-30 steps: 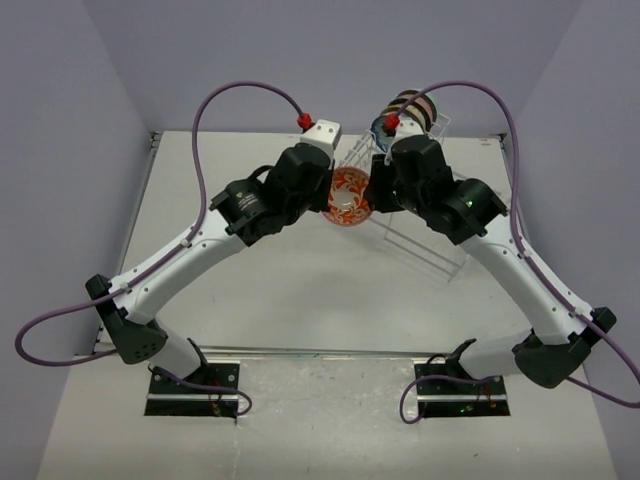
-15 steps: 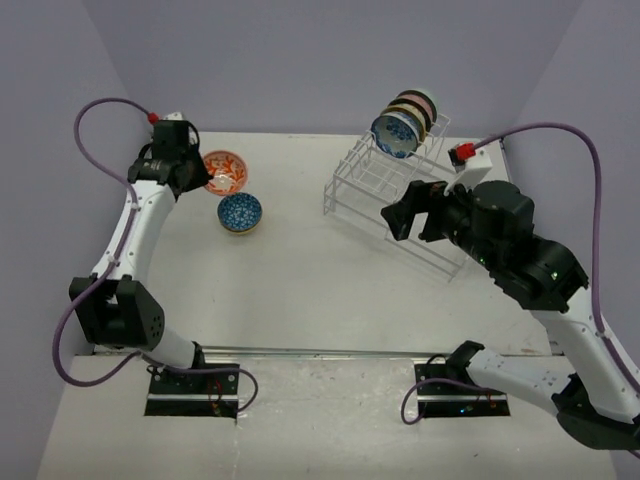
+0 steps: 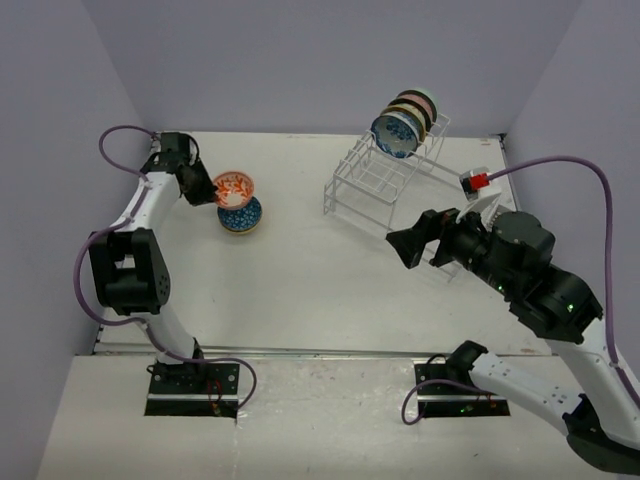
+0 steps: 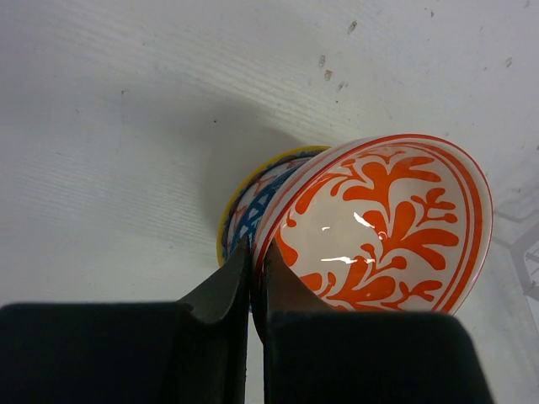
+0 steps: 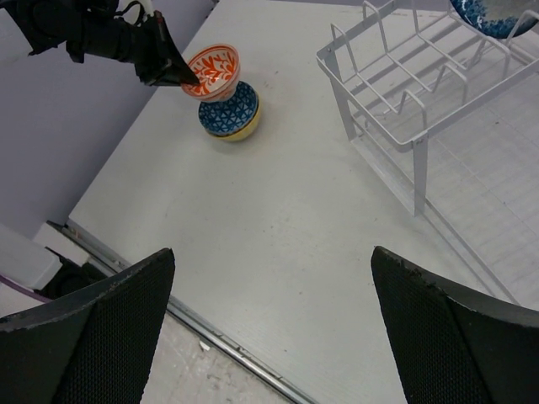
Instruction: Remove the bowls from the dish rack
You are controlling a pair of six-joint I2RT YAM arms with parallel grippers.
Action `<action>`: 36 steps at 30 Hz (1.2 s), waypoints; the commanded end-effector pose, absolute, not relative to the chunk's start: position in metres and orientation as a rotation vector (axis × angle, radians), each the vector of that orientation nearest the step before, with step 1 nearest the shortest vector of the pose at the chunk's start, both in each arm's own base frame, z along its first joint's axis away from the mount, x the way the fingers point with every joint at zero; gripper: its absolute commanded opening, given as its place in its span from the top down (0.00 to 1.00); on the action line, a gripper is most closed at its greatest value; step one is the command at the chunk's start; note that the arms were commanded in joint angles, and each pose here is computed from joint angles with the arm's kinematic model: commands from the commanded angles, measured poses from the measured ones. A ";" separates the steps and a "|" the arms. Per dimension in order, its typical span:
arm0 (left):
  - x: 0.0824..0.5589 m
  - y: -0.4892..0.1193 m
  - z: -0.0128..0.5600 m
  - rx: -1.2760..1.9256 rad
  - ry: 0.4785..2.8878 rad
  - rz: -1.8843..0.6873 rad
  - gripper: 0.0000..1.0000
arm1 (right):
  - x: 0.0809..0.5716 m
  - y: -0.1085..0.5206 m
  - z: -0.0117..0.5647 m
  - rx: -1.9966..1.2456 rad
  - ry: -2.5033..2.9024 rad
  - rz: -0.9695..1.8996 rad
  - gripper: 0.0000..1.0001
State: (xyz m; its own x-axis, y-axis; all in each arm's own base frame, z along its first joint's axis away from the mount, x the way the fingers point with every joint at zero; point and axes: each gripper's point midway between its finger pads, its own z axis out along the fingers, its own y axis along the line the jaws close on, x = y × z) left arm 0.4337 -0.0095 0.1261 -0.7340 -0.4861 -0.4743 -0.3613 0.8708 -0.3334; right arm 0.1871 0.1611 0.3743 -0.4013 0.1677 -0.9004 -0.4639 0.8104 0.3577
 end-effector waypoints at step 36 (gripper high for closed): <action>0.407 -0.027 0.135 -0.560 2.408 -0.296 0.65 | 0.229 0.189 0.351 -0.286 1.933 0.599 0.01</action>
